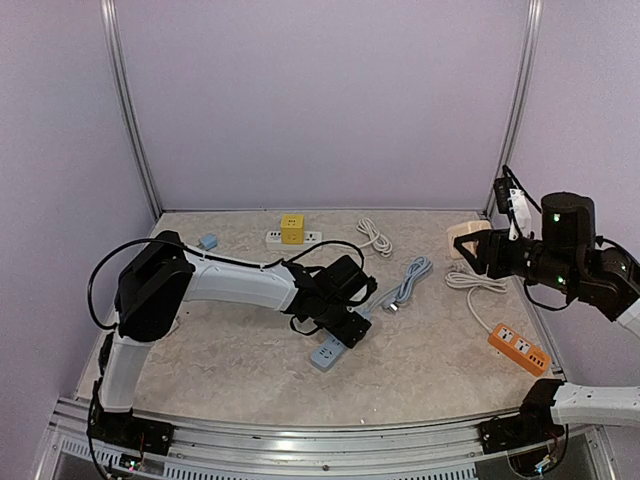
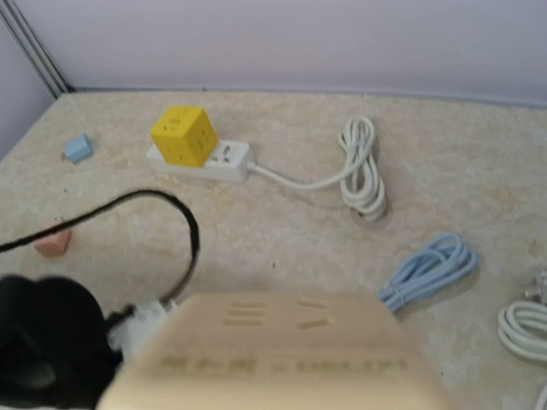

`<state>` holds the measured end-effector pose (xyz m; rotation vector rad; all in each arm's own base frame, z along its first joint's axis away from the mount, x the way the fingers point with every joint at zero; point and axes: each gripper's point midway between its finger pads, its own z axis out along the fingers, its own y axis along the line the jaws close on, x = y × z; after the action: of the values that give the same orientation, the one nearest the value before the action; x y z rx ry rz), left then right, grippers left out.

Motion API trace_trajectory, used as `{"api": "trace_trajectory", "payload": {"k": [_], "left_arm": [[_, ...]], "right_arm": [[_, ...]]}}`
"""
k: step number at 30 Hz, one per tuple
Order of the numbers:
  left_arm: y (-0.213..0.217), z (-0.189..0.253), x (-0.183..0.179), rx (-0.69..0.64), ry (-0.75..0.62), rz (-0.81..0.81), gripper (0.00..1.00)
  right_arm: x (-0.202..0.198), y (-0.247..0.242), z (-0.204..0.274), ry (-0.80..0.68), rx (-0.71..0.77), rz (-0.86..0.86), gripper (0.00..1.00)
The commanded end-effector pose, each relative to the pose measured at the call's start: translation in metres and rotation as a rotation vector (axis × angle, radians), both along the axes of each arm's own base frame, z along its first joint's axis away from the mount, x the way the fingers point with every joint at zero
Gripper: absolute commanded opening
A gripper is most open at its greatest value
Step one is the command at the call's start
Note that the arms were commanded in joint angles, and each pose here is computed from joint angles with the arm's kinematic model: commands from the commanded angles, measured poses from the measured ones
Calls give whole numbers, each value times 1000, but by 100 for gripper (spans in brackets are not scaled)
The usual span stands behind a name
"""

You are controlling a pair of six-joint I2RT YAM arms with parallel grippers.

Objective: Insert the plug
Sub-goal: Move the socket to the center of the board, then insert the plug into the socket slot.

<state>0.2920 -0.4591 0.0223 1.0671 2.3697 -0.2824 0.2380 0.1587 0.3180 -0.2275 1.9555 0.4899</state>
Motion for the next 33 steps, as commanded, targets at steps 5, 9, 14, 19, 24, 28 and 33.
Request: {"api": "trace_trajectory", "payload": {"k": [5,9,14,19,24,28,33], "left_arm": [[1,68,16,-151,-98,-10,99],[8,104,12,-219,-135,-3,99],[38,128,10,-278,-219,110,99],[74,148,5,-332,-330,187,99],[92,138,-3,-398,-350,188,99],[111,122,-15,-504,-334,208,99],[122,118,-25,-572,-350,217,99]], "right_arm": [[3,-1,-9,16,6,-16,0],[5,5,-13,27,-2,1,0],[8,8,-17,19,-19,13,0],[21,22,-22,31,-87,49,0],[34,44,-21,28,-99,106,0],[44,60,-25,42,-124,145,0],[52,77,-31,70,-138,195,0]]}}
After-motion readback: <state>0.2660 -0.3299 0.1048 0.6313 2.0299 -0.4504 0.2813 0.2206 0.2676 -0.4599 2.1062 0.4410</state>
